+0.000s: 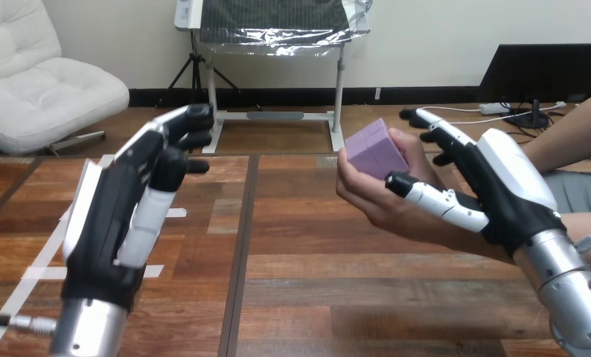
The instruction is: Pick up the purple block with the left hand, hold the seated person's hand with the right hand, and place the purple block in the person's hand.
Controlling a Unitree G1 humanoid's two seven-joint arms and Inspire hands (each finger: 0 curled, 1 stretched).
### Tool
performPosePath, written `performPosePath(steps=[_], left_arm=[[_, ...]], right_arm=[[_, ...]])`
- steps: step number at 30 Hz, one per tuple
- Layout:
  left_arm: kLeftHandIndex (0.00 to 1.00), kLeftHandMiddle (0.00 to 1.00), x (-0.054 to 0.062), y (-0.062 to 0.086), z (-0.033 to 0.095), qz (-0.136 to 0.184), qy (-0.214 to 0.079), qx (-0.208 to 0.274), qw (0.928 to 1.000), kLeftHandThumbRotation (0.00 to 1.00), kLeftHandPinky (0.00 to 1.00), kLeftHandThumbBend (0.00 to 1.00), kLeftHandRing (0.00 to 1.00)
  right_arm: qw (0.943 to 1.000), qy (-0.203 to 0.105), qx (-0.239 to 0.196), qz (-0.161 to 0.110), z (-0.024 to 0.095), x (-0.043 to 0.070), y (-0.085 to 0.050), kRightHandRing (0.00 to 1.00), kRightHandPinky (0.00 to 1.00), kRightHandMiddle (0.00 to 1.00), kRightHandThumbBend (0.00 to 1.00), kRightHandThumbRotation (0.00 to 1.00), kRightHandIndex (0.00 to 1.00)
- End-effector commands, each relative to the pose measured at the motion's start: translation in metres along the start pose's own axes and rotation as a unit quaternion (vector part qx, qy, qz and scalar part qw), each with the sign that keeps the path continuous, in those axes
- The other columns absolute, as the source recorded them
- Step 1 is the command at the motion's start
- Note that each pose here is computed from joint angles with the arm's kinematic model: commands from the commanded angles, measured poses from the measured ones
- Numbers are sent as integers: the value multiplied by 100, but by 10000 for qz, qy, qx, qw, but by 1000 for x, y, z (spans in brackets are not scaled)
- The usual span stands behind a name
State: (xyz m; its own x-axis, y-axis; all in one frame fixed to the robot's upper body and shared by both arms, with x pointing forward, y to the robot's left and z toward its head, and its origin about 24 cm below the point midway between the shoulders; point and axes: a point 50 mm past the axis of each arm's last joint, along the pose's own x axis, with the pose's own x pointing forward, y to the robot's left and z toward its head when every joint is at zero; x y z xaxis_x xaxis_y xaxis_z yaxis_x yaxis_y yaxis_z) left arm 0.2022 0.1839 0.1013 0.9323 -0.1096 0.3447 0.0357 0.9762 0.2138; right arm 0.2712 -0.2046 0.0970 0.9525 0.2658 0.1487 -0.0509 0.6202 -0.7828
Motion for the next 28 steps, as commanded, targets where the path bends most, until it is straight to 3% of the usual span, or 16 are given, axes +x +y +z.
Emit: performPosePath(steps=[1, 13, 28], left_arm=[[75, 80, 0, 1, 13, 59, -415, -35, 9991, 100, 69, 82, 79], [76, 81, -13, -3, 12, 65, -255, -268, 9993, 100, 70, 81, 81], [76, 82, -25, -9, 11, 134, -314, -373, 9987, 100, 70, 75, 81]], right_arm=[[9984, -301, 69, -476, 14, 4, -20, 88, 75, 92, 84, 100, 92], [9965, -488, 269, -619, 20, -3, -21, 88, 76, 92, 85, 100, 92], [9935, -680, 364, -832, 28, -10, -20, 89, 77, 93, 86, 100, 93]])
